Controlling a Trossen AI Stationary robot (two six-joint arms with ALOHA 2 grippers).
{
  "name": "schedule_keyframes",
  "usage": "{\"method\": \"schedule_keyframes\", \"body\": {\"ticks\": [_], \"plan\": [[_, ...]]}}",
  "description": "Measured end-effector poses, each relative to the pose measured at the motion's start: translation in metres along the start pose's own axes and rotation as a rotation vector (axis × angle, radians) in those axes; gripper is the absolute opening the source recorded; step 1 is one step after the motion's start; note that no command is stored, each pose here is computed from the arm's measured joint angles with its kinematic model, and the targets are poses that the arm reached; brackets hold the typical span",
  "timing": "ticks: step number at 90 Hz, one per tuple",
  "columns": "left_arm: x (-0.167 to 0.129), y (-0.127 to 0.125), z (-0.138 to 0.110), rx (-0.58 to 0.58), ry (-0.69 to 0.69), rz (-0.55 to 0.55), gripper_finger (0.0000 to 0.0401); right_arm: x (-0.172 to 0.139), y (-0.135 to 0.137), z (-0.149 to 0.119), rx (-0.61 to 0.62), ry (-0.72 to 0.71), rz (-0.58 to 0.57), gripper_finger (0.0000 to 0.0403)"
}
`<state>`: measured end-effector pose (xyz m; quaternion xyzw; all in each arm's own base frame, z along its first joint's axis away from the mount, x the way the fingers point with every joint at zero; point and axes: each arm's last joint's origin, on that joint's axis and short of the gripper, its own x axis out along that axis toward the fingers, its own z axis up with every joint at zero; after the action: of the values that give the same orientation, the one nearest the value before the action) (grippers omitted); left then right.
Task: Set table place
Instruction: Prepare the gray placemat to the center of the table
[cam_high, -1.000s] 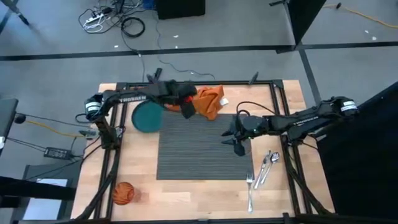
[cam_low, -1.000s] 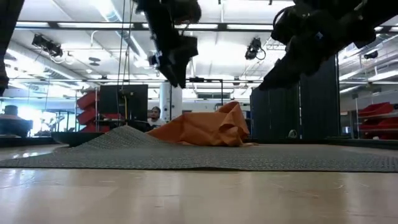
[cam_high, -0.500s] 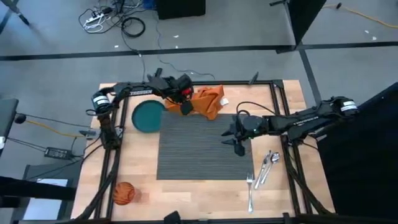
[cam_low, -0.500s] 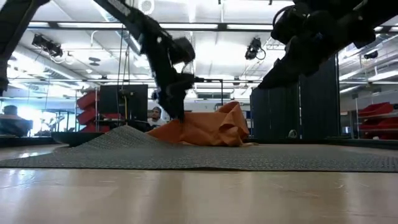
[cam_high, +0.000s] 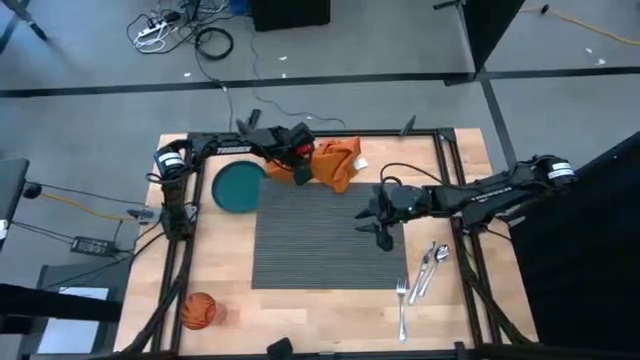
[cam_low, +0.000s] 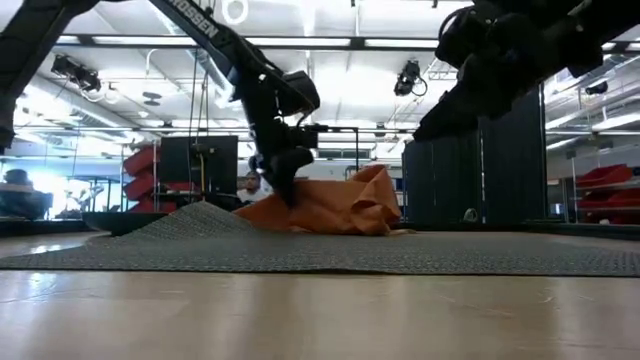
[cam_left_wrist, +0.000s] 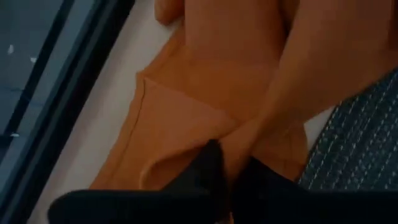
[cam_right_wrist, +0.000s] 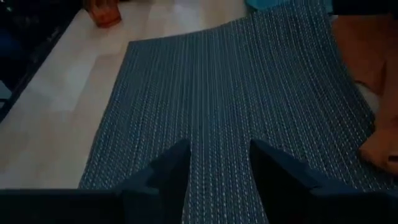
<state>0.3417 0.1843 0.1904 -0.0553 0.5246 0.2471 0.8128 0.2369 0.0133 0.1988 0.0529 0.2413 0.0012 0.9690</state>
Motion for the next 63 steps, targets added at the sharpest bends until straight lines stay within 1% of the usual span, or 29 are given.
{"method": "schedule_keyframes", "body": {"ticks": [9, 16, 23, 34, 42, 49, 57, 63], "plan": [[0.000, -0.003, 0.000, 0.000, 0.002, 0.003, 0.0002, 0.000, 0.000, 0.000, 0.000, 0.001, 0.000, 0.0146], [0.000, -0.002, -0.001, -0.017, 0.017, 0.003, 0.0013, 0.000, 0.000, 0.000, -0.001, 0.002, 0.000, 0.0146], [0.000, 0.001, -0.004, -0.032, 0.045, -0.007, 0.0038, 0.000, 0.000, 0.000, -0.001, 0.002, 0.000, 0.0146], [-0.008, 0.004, -0.002, -0.027, 0.090, -0.010, 0.0094, 0.000, 0.000, 0.000, -0.002, 0.003, 0.000, 0.0146], [-0.030, 0.007, 0.006, -0.018, 0.091, -0.020, 0.0135, 0.000, 0.000, 0.000, -0.002, 0.004, 0.000, 0.0146], [-0.055, 0.004, 0.015, -0.003, 0.040, -0.043, 0.0165, -0.001, 0.000, -0.001, 0.008, 0.010, -0.001, 0.0146], [-0.087, -0.006, 0.018, 0.018, -0.023, -0.061, 0.0189, -0.002, 0.000, -0.001, 0.027, 0.020, 0.003, 0.0146], [-0.110, -0.018, 0.017, 0.038, -0.066, -0.080, 0.0199, -0.003, 0.001, -0.002, 0.033, 0.034, 0.039, 0.0146]]}}
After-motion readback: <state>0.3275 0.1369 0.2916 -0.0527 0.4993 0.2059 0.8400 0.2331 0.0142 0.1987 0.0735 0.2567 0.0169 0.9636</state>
